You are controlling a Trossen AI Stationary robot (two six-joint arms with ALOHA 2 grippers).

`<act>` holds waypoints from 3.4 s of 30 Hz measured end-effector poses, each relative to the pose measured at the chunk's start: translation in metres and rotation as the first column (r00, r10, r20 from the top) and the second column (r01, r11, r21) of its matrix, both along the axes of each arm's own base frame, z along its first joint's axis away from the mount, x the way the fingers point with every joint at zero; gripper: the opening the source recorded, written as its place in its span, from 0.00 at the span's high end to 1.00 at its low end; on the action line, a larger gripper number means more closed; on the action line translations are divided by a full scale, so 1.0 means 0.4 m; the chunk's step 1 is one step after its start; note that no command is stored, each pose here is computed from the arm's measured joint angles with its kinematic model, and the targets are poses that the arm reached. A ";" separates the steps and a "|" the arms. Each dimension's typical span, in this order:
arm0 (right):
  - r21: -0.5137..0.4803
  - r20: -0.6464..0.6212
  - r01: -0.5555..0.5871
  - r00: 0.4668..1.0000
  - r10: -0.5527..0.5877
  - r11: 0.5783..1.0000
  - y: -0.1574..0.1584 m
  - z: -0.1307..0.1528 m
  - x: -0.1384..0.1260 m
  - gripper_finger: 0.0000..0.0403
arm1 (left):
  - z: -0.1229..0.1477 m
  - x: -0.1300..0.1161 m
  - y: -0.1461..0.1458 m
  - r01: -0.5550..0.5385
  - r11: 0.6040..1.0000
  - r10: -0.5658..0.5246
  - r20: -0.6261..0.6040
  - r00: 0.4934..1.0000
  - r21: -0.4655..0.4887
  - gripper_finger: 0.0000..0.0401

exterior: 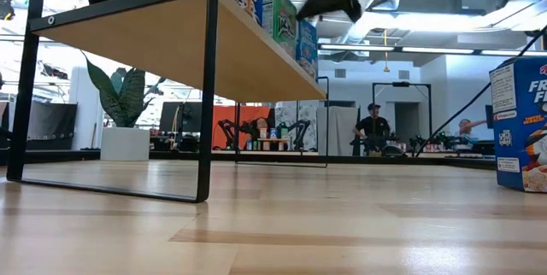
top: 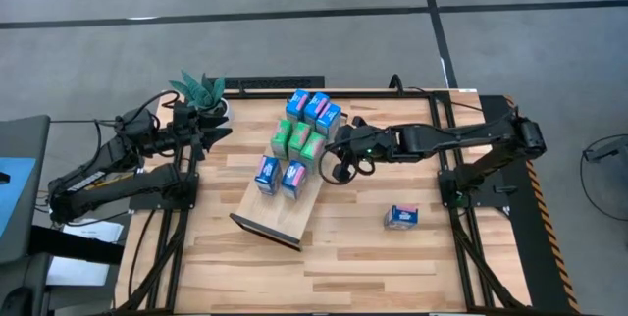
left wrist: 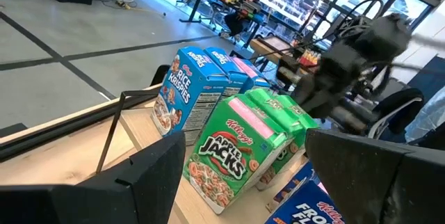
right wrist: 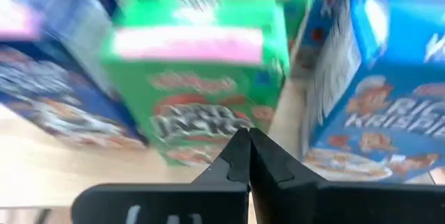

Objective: Stack cereal on shelf
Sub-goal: Put the blue cereal box on the shelf aligned with the other blue cereal boxes

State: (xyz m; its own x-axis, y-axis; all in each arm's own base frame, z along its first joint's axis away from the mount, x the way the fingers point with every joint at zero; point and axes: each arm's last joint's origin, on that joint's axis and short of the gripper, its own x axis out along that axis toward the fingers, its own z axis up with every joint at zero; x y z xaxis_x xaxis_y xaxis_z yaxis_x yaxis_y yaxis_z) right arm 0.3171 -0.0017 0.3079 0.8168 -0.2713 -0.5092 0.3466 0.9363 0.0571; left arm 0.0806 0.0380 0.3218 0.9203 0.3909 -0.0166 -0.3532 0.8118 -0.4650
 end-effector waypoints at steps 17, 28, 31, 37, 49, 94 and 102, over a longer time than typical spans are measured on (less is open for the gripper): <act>0.309 -0.272 -0.024 0.956 0.112 0.951 0.171 -0.020 -0.120 0.95 | 0.000 0.001 -0.001 0.015 1.000 -0.015 0.010 1.000 -0.025 0.29; 0.545 -0.390 -0.028 0.877 0.282 0.838 0.234 0.016 -0.246 0.53 | -0.001 0.000 -0.001 0.012 1.000 -0.012 0.005 1.000 -0.027 0.29; 0.516 -0.483 0.012 0.829 0.280 0.856 0.252 -0.002 -0.267 0.35 | -0.002 0.000 -0.001 0.012 1.000 -0.011 0.004 1.000 -0.027 0.29; 0.423 -0.677 0.181 0.714 0.177 0.888 0.253 -0.053 -0.272 0.16 | -0.002 0.000 -0.001 0.008 1.000 -0.008 -0.003 1.000 -0.010 0.29; 0.332 -0.744 0.087 0.636 0.204 0.939 0.262 -0.096 -0.249 0.13 | -0.002 0.000 0.000 0.006 1.000 -0.006 -0.003 1.000 -0.010 0.29; 0.261 -0.593 -0.342 0.681 0.429 0.903 0.263 0.058 -0.099 0.73 | -0.001 0.000 0.001 -0.012 1.000 0.012 -0.001 1.000 -0.011 0.29; -0.038 -0.570 -0.591 0.675 0.469 0.806 0.244 0.164 -0.042 0.73 | -0.001 0.000 0.001 -0.012 1.000 0.012 0.001 1.000 -0.013 0.29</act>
State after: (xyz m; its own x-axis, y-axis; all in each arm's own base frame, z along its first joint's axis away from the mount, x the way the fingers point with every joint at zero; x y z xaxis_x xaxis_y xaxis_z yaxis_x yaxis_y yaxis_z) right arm 0.3002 0.0958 0.3734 0.4868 -0.0204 -0.8733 -0.2945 0.9374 -0.1861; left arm 0.0805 0.0383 0.3214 0.9155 0.4017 -0.0204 -0.3622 0.8013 -0.4762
